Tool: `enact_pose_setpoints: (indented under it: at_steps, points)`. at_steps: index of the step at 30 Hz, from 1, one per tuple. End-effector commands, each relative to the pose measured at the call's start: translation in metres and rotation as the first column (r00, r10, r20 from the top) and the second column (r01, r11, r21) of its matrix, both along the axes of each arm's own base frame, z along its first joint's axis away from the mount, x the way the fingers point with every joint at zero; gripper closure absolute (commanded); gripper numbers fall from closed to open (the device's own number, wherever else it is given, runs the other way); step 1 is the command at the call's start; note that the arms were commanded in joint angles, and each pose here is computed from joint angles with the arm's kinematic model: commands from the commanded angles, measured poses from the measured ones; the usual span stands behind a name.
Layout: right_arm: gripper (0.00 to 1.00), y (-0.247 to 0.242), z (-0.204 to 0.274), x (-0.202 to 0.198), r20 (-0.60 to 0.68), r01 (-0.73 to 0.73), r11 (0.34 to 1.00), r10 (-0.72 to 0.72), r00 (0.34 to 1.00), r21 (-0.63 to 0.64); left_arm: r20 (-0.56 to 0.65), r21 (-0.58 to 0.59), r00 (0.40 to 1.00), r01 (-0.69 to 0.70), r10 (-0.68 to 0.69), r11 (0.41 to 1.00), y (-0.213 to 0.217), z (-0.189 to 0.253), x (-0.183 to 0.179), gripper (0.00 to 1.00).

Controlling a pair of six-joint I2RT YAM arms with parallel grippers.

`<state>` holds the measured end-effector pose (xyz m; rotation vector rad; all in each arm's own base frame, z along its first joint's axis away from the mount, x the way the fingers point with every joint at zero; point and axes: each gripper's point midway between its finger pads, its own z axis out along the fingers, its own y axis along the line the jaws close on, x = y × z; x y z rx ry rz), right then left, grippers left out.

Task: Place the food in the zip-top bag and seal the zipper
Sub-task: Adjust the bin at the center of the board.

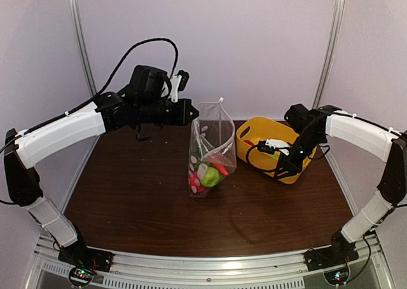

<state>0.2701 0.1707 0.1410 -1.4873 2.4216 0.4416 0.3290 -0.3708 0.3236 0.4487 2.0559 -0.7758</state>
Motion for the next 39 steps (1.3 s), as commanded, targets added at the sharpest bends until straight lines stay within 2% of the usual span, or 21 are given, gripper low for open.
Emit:
enact_pose_setpoints:
  at_steps: [1, 4, 6, 9, 15, 17, 20, 25, 30, 34, 39]
  points:
    - [0.73, 0.022, 0.042, -0.001, 0.008, -0.025, 0.989, 0.024, 1.0, 0.145, 0.037, -0.028, 0.999, 0.002, -0.001, 1.0, 0.0, 0.012, 0.007, 1.0]
    - [0.74, 0.007, 0.067, 0.035, 0.083, 0.06, 0.981, -0.077, 0.994, 0.182, 0.035, -0.03, 0.999, 0.0, 0.001, 1.0, 0.002, 0.013, 0.005, 1.0]
    - [0.77, -0.009, 0.067, 0.056, 0.101, 0.118, 0.98, -0.135, 0.986, 0.163, 0.036, -0.034, 0.999, -0.002, 0.003, 0.999, 0.005, 0.014, 0.003, 1.0]
    - [0.83, -0.033, 0.05, 0.08, 0.136, 0.19, 0.979, -0.199, 0.971, 0.073, 0.037, -0.039, 0.999, -0.005, 0.006, 0.999, 0.007, 0.014, 0.001, 1.0]
    - [0.8, -0.071, 0.001, 0.103, 0.21, 0.286, 0.949, -0.255, 0.944, -0.135, 0.04, -0.043, 0.999, -0.001, 0.003, 0.999, 0.009, 0.016, -0.001, 1.0]
    - [0.79, -0.077, -0.008, 0.099, 0.204, 0.292, 0.941, -0.256, 0.945, -0.171, 0.043, -0.04, 0.999, -0.006, 0.007, 0.999, 0.011, 0.018, -0.002, 1.0]
    - [0.79, -0.069, -0.015, 0.079, 0.147, 0.224, 0.957, -0.198, 0.969, -0.182, 0.049, -0.035, 0.999, -0.012, 0.013, 0.999, 0.013, 0.018, -0.001, 1.0]
    - [0.73, -0.032, -0.028, 0.006, -0.027, -0.053, 0.984, 0.049, 0.998, -0.171, 0.041, -0.026, 0.999, -0.013, 0.014, 1.0, 0.01, 0.012, 0.002, 1.0]
    - [0.72, 0.003, -0.03, -0.036, -0.082, -0.189, 0.973, 0.179, 0.98, -0.13, 0.034, -0.026, 0.999, 0.0, 0.001, 1.0, 0.004, 0.007, 0.005, 1.0]
    - [0.71, 0.021, -0.028, -0.042, -0.097, -0.198, 0.977, 0.191, 0.977, -0.073, 0.034, -0.023, 0.999, 0.0, 0.001, 1.0, 0.003, 0.006, 0.006, 1.0]
    - [0.72, 0.02, -0.01, -0.015, -0.029, -0.117, 0.991, 0.116, 0.993, -0.062, 0.029, -0.019, 1.0, -0.001, 0.002, 1.0, 0.004, 0.005, 0.005, 1.0]
